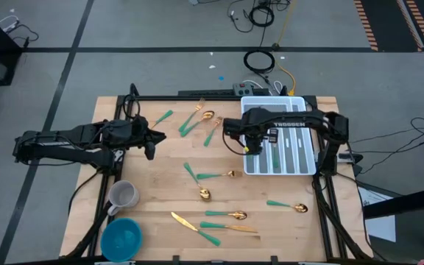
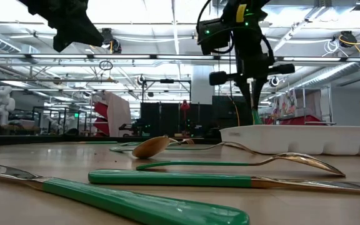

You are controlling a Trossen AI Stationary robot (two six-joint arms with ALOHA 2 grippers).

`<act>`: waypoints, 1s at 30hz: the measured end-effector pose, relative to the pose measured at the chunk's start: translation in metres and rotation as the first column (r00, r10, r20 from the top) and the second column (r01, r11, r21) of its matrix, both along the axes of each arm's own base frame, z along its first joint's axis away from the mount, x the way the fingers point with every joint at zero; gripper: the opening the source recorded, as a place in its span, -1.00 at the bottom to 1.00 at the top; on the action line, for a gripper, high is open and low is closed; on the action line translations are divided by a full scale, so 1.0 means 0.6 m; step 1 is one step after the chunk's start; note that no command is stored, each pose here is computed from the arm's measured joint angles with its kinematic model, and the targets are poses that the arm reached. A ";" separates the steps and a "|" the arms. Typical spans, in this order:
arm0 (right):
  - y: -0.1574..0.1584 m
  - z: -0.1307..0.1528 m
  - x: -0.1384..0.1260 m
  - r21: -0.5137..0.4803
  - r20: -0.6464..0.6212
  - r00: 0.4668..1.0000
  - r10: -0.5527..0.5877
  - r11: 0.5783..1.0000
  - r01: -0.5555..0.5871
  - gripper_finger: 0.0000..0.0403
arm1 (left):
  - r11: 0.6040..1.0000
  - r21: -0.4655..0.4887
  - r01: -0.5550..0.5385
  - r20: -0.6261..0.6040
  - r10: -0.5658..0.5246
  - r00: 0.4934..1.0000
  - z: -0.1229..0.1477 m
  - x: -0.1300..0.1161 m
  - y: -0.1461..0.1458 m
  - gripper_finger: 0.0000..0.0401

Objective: Sort silverware
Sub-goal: Put the middle green table knife into the white cutlery tray

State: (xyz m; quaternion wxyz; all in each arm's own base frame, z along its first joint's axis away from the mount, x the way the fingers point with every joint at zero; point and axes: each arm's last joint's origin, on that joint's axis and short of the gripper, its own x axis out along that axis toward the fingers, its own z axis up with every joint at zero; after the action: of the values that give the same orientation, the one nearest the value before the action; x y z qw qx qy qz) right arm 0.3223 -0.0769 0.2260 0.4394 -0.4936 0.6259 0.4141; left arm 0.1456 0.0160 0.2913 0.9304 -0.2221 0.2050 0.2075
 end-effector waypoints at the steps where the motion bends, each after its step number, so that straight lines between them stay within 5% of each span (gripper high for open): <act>1: 0.004 -0.003 0.000 0.006 -0.004 1.000 0.018 1.000 -0.018 -1.00 | 1.000 0.002 -0.003 0.000 0.003 1.000 0.000 0.000 0.000 -0.64; 30: 0.028 -0.057 0.007 0.182 0.118 0.990 0.078 0.978 -0.099 -1.00 | 0.997 0.039 -0.068 -0.001 0.068 0.998 0.001 -0.001 0.004 -0.64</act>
State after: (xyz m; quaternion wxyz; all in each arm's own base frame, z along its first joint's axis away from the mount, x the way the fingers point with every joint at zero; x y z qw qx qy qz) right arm 0.3265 -0.0602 0.1918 0.4989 -0.4997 0.5362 0.4625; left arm 0.1448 0.0181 0.2916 0.9268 -0.2105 0.1942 0.2431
